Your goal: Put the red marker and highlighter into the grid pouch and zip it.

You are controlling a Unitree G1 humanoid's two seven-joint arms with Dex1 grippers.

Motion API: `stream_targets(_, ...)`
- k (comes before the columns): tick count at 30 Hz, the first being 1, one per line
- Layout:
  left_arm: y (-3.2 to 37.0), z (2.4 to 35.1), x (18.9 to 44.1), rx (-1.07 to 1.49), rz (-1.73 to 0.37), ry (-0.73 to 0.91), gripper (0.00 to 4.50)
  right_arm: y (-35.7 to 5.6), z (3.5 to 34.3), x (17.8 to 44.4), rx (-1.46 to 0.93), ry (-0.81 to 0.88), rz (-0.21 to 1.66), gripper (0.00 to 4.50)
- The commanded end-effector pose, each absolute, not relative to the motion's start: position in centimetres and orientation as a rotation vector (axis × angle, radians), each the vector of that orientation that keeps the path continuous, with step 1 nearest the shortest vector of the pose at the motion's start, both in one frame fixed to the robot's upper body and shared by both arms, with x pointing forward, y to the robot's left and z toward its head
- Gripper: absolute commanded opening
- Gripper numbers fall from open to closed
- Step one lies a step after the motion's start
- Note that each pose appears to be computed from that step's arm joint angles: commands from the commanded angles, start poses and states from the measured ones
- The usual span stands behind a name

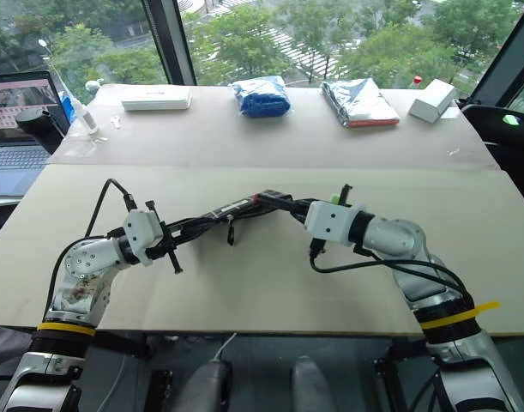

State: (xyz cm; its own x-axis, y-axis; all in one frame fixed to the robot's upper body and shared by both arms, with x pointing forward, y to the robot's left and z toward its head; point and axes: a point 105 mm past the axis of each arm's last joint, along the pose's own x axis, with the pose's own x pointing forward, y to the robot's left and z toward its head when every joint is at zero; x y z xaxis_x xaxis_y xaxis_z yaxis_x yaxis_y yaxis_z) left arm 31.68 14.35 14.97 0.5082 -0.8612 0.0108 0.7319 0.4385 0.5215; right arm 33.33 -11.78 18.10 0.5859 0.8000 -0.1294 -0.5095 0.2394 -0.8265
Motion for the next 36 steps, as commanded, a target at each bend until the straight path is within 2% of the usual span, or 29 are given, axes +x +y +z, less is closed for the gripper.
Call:
stream_targets(1, 14.1, 16.2, 31.3, 0.508, -1.001, -0.334, 0.00, -12.5, 20.9, 33.1, -0.953, -0.462, 0.889, 0.54)
stream_targets(5, 14.0, 16.3, 31.4, 0.506, -1.008, -0.330, 0.00, -12.3, 19.7, 32.9, -1.020, -0.443, 0.921, 0.54)
stream_targets(13, 14.0, 16.2, 31.5, 0.506, -1.013, -0.325, 0.00, -14.5, 18.8, 34.0, -1.198, -0.433, 0.853, 0.54)
stream_targets(25, 13.6, 15.6, 31.5, 0.503, -1.030, -0.320, 0.00, -13.9, 18.4, 34.5, -1.246, -0.461, 0.862, 0.54)
stream_targets(32, 14.0, 15.3, 31.5, 0.503, -1.029, -0.313, 0.00, -14.7, 19.4, 34.0, -1.222, -0.506, 0.837, 0.54)
stream_targets(36, 14.1, 15.3, 31.7, 0.501, -1.029, -0.313, 0.00, -14.6, 18.8, 33.4, -1.243, -0.507, 0.863, 0.54)
